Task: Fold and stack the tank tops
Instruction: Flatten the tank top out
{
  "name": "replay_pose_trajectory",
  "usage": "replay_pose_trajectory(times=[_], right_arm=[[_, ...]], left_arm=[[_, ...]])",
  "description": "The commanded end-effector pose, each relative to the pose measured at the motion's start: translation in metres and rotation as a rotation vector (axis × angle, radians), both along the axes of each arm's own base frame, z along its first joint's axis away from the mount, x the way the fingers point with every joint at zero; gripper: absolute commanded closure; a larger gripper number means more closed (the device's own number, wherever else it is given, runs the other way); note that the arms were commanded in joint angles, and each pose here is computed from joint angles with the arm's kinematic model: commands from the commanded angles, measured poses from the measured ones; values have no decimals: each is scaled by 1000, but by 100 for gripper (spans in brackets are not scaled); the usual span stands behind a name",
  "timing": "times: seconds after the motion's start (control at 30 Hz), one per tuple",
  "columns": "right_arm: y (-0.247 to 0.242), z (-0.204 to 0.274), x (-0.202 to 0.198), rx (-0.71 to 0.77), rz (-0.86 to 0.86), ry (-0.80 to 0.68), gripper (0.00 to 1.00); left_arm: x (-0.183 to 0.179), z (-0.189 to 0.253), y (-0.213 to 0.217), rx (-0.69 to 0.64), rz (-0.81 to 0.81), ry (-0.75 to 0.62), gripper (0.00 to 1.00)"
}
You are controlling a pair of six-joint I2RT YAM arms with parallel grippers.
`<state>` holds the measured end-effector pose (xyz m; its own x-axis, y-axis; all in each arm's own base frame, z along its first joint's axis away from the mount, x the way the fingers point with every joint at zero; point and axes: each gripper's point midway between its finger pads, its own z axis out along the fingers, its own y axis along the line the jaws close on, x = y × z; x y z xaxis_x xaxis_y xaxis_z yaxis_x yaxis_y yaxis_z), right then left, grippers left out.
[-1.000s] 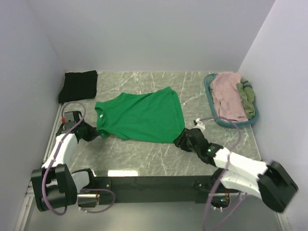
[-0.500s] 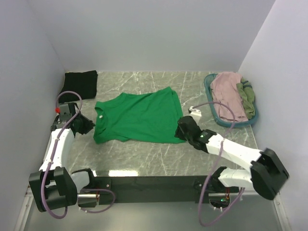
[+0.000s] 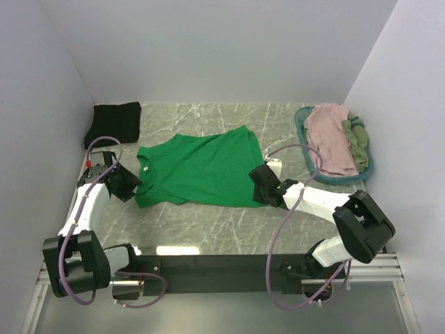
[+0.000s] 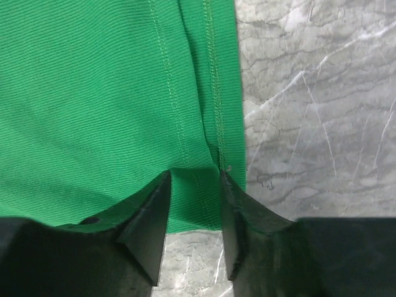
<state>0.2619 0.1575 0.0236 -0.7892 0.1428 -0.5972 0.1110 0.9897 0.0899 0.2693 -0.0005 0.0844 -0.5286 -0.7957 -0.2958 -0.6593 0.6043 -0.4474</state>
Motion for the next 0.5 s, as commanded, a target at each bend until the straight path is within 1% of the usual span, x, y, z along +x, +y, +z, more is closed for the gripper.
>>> replay_pose_trajectory(times=[0.0,0.03,0.07,0.1,0.13,0.27,0.33,0.4,0.43,0.47], right_arm=[[6,9,11,34,-26,-31,57],[6,9,11,43,-30,-31,60],[8,9,11,51,-27,-31,65],[8,9,11,52,-31,-32,69],[7,8,11,48,-36,-28,81],[3,11,12,44,-49,-24,96],[-4,15,13,30,-68,-30,100],[-10,25,16,33,-85,-56,100],[-13,29,18,37,-87,-68,89],[-13,30,19,36,-86,-70,81]], left_arm=[[9,9,-4,-11,-14,-54,47],[11,9,-4,-10,-16,-54,47],[12,9,-3,-8,-17,-54,47],[13,8,-3,-7,-18,-52,47],[12,4,-3,-13,-21,-36,47],[17,0,-4,-17,-31,-40,47],[21,3,-3,-13,-34,-50,46],[27,9,-2,-3,-43,-72,45],[29,9,-1,-5,-43,-71,45],[32,14,-2,-8,-48,-82,45]])
